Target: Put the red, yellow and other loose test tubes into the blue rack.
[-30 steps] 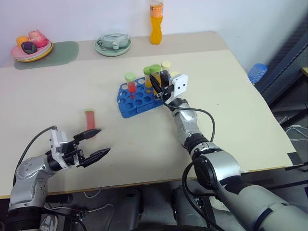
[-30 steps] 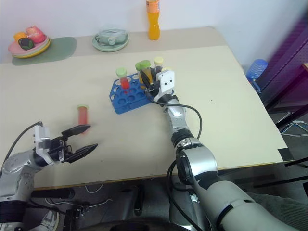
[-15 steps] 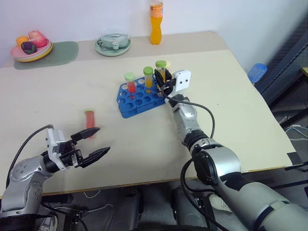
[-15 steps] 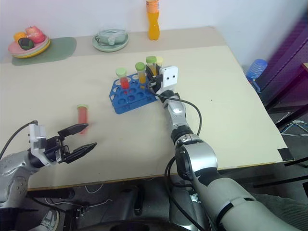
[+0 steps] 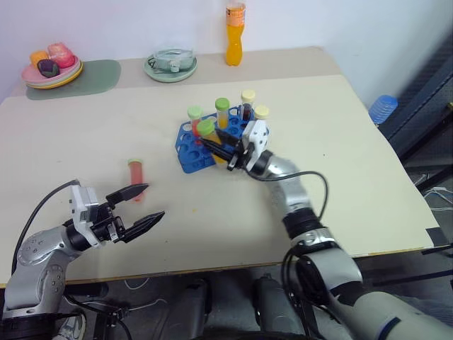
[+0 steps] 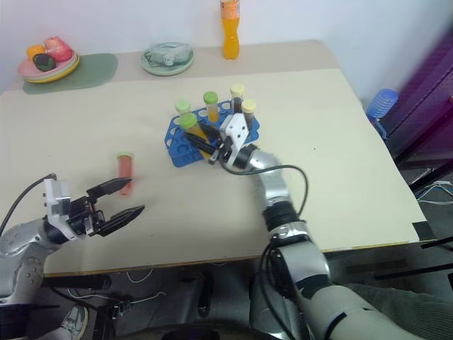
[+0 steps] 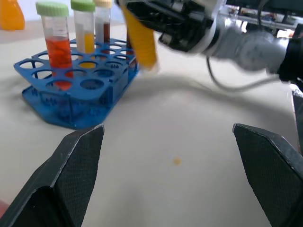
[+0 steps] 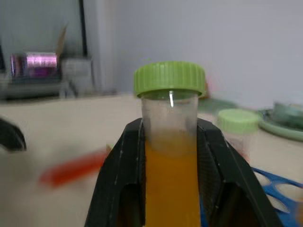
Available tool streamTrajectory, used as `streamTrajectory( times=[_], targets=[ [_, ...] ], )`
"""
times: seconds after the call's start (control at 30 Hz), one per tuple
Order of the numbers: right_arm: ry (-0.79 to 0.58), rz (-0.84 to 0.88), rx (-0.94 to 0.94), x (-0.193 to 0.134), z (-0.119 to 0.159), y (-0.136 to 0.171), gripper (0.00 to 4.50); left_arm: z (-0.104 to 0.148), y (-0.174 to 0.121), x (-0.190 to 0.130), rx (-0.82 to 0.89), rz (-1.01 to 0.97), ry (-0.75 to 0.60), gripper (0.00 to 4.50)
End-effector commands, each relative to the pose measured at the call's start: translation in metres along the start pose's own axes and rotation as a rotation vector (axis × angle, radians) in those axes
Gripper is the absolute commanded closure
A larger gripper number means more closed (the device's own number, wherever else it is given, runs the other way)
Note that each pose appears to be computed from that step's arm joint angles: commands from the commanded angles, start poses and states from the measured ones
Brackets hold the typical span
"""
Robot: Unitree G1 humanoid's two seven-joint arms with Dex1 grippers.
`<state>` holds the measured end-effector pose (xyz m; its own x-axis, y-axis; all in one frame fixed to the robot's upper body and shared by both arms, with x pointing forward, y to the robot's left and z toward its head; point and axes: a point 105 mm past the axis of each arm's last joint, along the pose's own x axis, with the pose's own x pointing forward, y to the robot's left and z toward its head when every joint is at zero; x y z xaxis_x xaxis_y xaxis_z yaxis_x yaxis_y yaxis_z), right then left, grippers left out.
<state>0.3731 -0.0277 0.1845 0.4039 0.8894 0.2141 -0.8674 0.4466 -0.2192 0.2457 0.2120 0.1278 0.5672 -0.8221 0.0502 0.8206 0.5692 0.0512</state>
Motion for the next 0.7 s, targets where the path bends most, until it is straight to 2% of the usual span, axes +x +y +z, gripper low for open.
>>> streamTrajectory(
  times=[0.03,0.1,0.23,0.33,0.47,0.7],
  targets=[
    [0.207,-0.028,-0.014,-0.021,0.020,-0.010,3.69,0.002,0.001,0.003,0.011,-0.021,-0.012,0.00],
    [0.381,-0.101,-0.014,-0.044,0.020,-0.022,3.69,0.001,0.001,0.005,0.009,-0.026,-0.013,0.00],
    [0.618,0.001,0.118,-0.077,0.016,-0.013,3.69,-0.003,0.000,0.007,0.001,-0.040,-0.017,0.00],
    [0.754,0.016,0.131,-0.101,0.002,-0.014,3.69,-0.005,0.000,0.010,-0.003,-0.049,-0.020,0.00],
    [0.878,0.046,0.129,-0.119,-0.010,-0.011,3.69,-0.006,-0.001,0.013,-0.004,-0.059,-0.024,0.00],
    [1.008,0.090,0.079,-0.134,-0.022,-0.016,3.69,-0.009,-0.002,0.016,-0.006,-0.071,-0.025,0.00]
  ],
)
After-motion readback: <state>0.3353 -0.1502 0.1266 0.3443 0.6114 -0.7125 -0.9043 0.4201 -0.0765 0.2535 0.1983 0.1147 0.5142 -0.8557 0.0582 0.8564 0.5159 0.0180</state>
